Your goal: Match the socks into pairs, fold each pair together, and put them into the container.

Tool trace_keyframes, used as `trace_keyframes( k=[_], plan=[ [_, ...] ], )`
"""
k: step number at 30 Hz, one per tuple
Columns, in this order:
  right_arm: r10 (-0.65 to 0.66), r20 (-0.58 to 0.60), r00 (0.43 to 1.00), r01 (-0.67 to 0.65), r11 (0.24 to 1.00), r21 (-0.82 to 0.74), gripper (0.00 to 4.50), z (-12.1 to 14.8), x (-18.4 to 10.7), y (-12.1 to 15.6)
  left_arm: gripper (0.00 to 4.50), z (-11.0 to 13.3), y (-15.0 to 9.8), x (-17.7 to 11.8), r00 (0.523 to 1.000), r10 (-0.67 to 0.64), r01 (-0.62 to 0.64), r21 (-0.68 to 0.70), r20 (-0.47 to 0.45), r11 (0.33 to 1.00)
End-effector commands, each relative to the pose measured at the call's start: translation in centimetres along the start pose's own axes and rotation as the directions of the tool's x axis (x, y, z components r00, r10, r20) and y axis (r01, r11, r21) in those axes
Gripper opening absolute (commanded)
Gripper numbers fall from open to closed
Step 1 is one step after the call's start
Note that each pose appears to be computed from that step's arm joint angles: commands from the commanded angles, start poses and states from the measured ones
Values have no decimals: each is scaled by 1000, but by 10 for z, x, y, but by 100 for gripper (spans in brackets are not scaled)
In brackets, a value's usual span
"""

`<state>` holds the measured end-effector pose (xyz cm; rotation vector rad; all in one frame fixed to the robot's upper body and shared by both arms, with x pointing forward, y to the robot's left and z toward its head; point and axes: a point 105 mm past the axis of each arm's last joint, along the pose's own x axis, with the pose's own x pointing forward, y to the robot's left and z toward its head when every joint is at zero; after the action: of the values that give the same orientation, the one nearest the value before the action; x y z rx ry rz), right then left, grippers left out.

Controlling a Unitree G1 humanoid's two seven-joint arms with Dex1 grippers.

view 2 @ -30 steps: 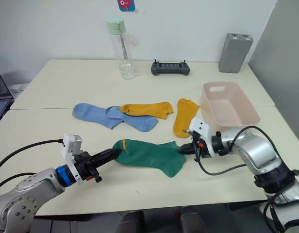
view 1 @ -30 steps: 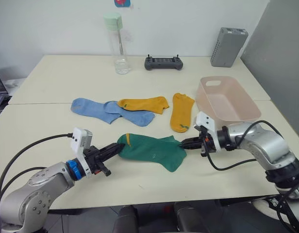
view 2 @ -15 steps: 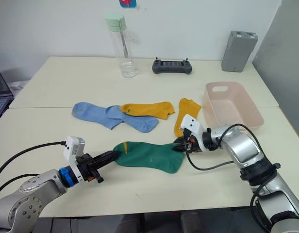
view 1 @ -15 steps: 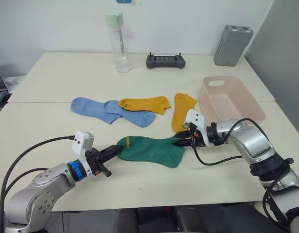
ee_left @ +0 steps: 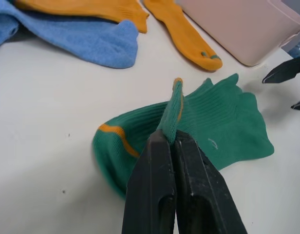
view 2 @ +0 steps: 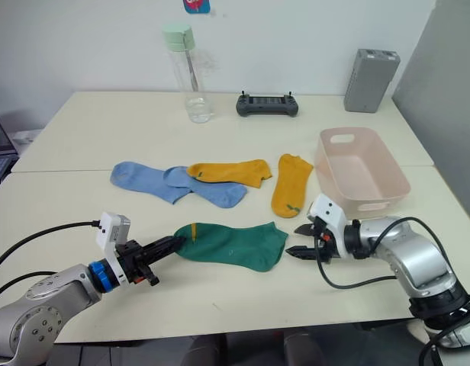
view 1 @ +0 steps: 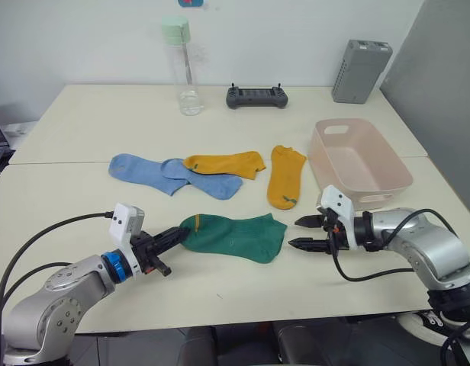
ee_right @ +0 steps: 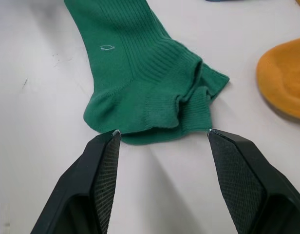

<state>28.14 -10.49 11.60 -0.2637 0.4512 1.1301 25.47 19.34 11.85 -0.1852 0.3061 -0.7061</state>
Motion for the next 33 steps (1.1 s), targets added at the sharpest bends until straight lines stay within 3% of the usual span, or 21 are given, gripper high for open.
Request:
trace_keyframes(
  k=[1, 2, 5, 7, 20, 23, 27, 33],
  plan=[
    [-16, 27, 999, 17, 1000, -26, 307, 8, 5, 4, 0, 7, -2, -1, 1000, -12, 11, 30, 16, 999],
    [-20, 30, 999, 21, 1000, -20, 307, 7, 7, 4, 0, 7, -2, -1, 1000, -14, 13, 30, 14, 999],
    [-28, 31, 999, 28, 1000, -3, 250, 5, 13, 4, 0, 8, -2, -1, 1000, -19, 19, 34, 9, 999],
    [-29, 31, 999, 30, 1000, -1, 184, 6, 15, 4, 0, 9, -2, -2, 1000, -19, 18, 36, 10, 999],
    [-43, 20, 999, 42, 999, 19, 184, 2, 22, -3, 0, 9, -3, -1, 1000, -20, 19, 40, 14, 999],
    [-28, 35, 999, 27, 999, 34, 126, 3, 25, -2, 0, 9, -3, -1, 1000, -20, 19, 39, 15, 999],
    [-40, 60, 997, 37, 998, 44, 4, 8, 24, -4, 0, 9, -3, -2, 1000, -17, 16, 38, 17, 999],
    [-58, 82, 995, 54, 997, 50, 4, 17, 12, -12, 0, 13, 1, -9, 998, 16, -15, -18, 60, 1000]
  ],
)
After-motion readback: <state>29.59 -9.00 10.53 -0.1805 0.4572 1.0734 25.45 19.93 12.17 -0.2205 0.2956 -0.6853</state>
